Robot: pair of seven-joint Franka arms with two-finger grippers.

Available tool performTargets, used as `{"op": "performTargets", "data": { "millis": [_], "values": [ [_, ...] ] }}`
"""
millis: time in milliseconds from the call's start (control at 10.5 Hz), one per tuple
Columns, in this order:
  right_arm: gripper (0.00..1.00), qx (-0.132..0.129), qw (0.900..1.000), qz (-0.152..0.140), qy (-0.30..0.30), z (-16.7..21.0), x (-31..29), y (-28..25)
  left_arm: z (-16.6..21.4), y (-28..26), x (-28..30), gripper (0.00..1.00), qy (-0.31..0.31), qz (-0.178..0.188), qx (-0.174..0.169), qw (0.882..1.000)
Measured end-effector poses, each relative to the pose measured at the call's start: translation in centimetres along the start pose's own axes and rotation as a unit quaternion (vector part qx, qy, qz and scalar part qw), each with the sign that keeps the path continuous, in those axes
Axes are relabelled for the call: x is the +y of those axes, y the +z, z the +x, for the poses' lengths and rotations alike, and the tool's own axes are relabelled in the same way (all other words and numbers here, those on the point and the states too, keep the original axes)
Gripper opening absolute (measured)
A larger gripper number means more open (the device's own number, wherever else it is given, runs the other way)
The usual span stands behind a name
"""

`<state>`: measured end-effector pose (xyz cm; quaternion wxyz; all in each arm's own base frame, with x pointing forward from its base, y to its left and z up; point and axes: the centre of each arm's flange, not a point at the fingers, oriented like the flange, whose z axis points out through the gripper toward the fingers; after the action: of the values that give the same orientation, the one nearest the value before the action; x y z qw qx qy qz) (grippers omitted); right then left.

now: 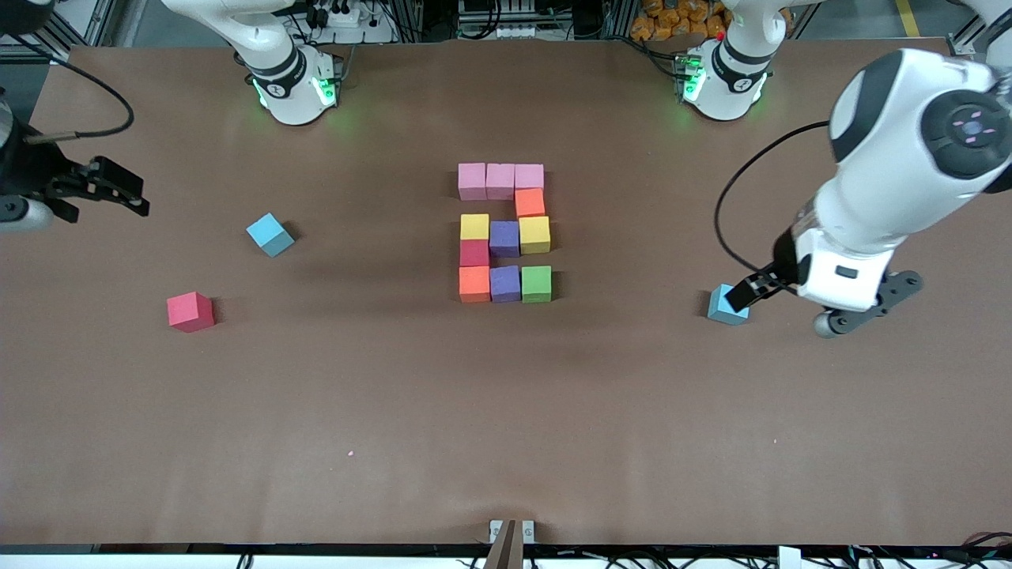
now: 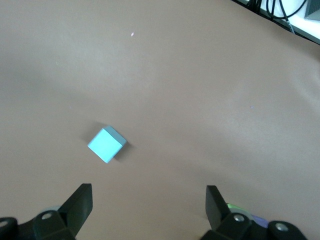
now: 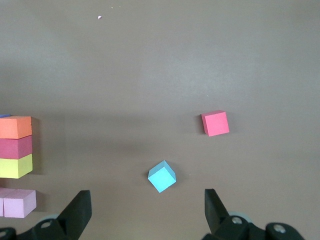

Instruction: Form number 2 with 11 blocks

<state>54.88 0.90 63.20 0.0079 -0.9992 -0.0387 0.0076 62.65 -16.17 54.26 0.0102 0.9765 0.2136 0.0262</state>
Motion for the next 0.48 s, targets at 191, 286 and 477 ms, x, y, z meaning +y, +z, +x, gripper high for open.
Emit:
{"op": "performTargets", "data": {
  "millis": [191,286,477],
  "values": [
    [1.0,0.004,1.0,0.0,-0.002,-0.2,-0.2,-0.4,0.5,-1.3,-1.4,1.0,0.026,0.003,0.007,1.0],
    [1.0,0.004,1.0,0.0,-0.002,-0.1,-0.3,-0.2,0.4,-2.0,-1.9,1.0,0.042,0.004,0.011,0.999],
    [1.0,-0.002,1.0,0.0,0.001,-0.2,-0.1,0.2,0.0,-4.1,-3.1,1.0,0.074,0.018,0.023,0.997]
  ]
}}
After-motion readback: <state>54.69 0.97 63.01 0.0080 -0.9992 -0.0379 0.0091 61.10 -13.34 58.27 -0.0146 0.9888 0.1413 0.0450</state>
